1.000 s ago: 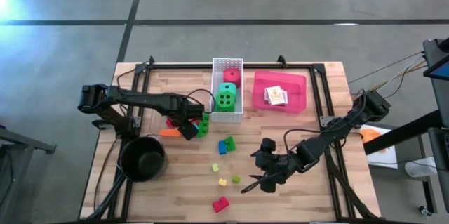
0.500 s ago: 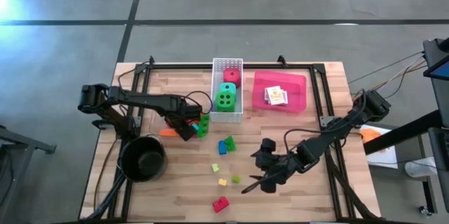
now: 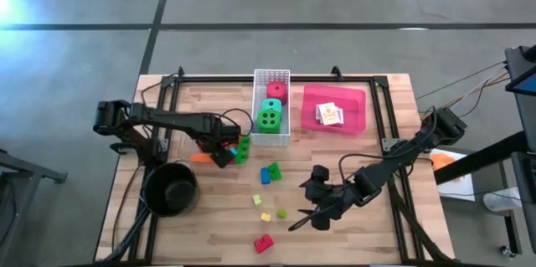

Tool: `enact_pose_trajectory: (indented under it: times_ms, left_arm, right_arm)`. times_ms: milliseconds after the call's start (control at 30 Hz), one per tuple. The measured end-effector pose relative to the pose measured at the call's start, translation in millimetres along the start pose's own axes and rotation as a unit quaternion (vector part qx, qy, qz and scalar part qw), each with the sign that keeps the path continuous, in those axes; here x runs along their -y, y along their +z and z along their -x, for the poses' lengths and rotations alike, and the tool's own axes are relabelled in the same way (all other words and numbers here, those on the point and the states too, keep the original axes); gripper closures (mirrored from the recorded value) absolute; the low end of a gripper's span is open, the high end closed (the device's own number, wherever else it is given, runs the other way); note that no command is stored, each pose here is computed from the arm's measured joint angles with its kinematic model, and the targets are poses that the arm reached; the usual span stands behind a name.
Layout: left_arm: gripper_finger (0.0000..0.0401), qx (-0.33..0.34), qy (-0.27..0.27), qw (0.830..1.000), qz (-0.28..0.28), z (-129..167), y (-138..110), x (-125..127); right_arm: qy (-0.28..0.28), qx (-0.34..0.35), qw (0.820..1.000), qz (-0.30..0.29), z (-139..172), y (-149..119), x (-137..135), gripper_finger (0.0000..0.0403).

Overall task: Pick & Place Toys
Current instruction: Put the light blue game piece into the transparent bin, then put the light green game piece into the transparent bin

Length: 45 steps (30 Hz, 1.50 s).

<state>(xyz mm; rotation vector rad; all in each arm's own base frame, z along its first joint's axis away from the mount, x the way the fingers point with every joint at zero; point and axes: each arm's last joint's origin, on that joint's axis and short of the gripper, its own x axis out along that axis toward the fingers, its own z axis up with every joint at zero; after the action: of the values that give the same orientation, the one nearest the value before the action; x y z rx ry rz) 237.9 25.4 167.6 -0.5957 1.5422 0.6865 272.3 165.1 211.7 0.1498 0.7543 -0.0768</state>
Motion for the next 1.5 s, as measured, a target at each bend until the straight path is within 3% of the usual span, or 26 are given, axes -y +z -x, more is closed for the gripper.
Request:
enact_pose_trajectory:
  times_ms: [233, 433, 600, 767, 967, 1167, 1267, 1500]
  left_arm:
    - [0.0088, -0.002, 0.001, 1.0, -0.001, 0, 0, 0]
    - [0.0057, -0.005, 0.001, 1.0, 0.003, 4, -2, -2]
    - [0.0055, 0.002, -0.005, 1.0, 0.015, 24, -5, -4]
    - [0.0055, 0.046, -0.046, 0.998, 0.014, 53, -10, 4]
    - [0.0063, 0.085, -0.062, 0.993, -0.06, 71, -29, 36]
    - [0.0099, 0.106, -0.087, 0.982, -0.129, 82, -51, 69]
    - [0.012, 0.132, -0.119, 0.966, -0.189, 90, -63, 86]
    - [0.0167, 0.217, -0.221, 0.905, -0.293, 109, -76, 132]
  right_arm:
    - [0.0, 0.0, 1.0, 0.0, 0, 0, 0, 0.0032]
    - [0.0, 0.0, 1.0, 0.0, 0, 0, 0, 0.0032]
    - [0.0, 0.0, 1.0, 0.0, 0, 0, 0, 0.0032]
    - [0.0, -0.001, 1.0, -0.009, 0, 0, 0, 0.0032]
    - [0.001, -0.002, 1.0, -0.021, 0, 0, 0, 0.0032]
    - [-0.004, -0.002, 1.0, -0.023, -1, 0, 2, 0.0032]
    - [-0.005, -0.002, 1.0, -0.023, -1, -1, 3, 0.0032]
    - [-0.006, -0.002, 1.0, -0.022, -2, -1, 3, 0.0032]
